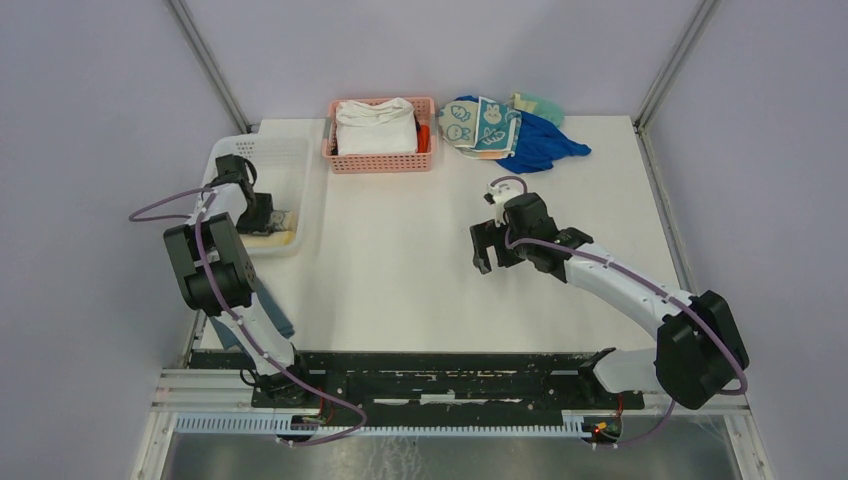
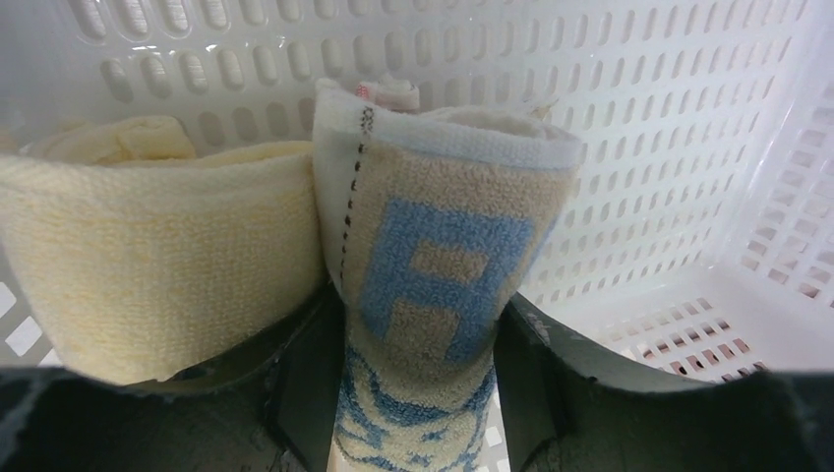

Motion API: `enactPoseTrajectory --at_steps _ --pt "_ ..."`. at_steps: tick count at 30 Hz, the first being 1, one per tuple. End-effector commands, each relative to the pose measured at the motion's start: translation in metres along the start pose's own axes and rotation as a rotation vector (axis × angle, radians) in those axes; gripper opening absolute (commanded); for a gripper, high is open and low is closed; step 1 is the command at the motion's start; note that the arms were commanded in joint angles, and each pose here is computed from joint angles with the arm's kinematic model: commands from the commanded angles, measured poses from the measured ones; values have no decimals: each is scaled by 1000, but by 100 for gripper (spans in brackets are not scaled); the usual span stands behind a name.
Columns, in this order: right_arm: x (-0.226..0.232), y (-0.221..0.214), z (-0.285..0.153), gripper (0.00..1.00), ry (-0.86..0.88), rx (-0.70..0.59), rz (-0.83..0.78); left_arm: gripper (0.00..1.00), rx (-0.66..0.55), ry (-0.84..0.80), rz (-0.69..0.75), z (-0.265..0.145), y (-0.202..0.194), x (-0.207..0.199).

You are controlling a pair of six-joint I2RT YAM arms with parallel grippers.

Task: Roll the towels
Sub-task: Place the towel in the bin.

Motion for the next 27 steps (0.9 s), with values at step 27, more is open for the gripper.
enactPoseTrajectory --at_steps 27 --pt "-4 30 -28 99 -71 -111 3 69 -73 -339 178 -138 25 -12"
Point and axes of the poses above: each gripper's point midway between its finger pads, its own z axis out along the fingers, its own x axis along the line the jaws close on, y = z × x, the point moved 6 cm from there along -z, back along the fingers, and after that the axes turned 1 degree about z, right-handed, at the moved point
